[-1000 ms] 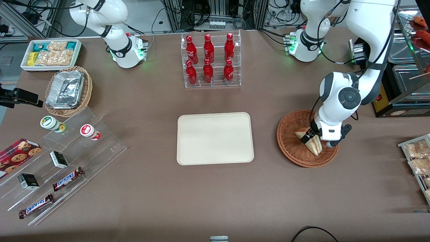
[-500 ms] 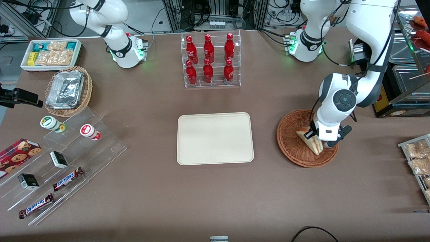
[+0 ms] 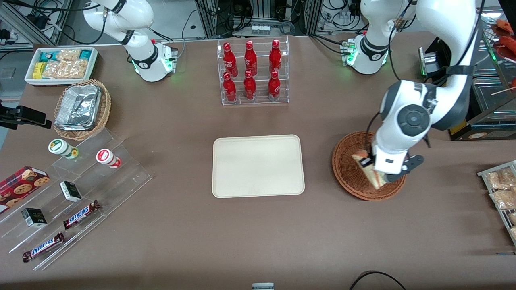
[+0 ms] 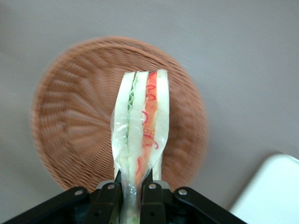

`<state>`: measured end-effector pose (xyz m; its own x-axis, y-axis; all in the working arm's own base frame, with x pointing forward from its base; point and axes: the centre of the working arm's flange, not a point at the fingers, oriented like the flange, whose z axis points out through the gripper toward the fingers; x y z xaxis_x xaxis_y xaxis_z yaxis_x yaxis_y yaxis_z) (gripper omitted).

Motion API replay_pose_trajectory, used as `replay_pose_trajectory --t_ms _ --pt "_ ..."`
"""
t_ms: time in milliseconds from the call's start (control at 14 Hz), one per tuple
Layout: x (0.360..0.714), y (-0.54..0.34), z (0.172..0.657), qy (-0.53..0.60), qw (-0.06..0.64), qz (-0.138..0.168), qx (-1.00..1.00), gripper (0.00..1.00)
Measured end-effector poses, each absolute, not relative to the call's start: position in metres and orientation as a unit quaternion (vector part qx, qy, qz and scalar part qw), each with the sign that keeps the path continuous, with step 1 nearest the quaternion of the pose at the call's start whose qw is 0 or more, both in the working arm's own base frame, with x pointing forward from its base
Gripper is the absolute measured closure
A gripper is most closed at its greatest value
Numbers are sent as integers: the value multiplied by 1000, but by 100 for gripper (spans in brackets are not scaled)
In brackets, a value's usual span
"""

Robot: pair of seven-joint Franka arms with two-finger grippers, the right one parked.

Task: Place sandwich from basket to tray
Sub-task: 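Lift the sandwich and carry it with the left gripper over the tray, then lower the sandwich onto the tray and open the left gripper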

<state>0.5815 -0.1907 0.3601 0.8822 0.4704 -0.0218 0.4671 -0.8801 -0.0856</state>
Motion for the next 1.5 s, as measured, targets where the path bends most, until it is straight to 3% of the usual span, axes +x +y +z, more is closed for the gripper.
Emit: replay_pose_trajectory --t_ms 357,929,1500 --pt "585 -299 330 -170 -4 51 -984 85" --pt "534 -474 290 -156 -26 69 -985 85" --pt "504 -535 260 -143 -1 33 -989 85"
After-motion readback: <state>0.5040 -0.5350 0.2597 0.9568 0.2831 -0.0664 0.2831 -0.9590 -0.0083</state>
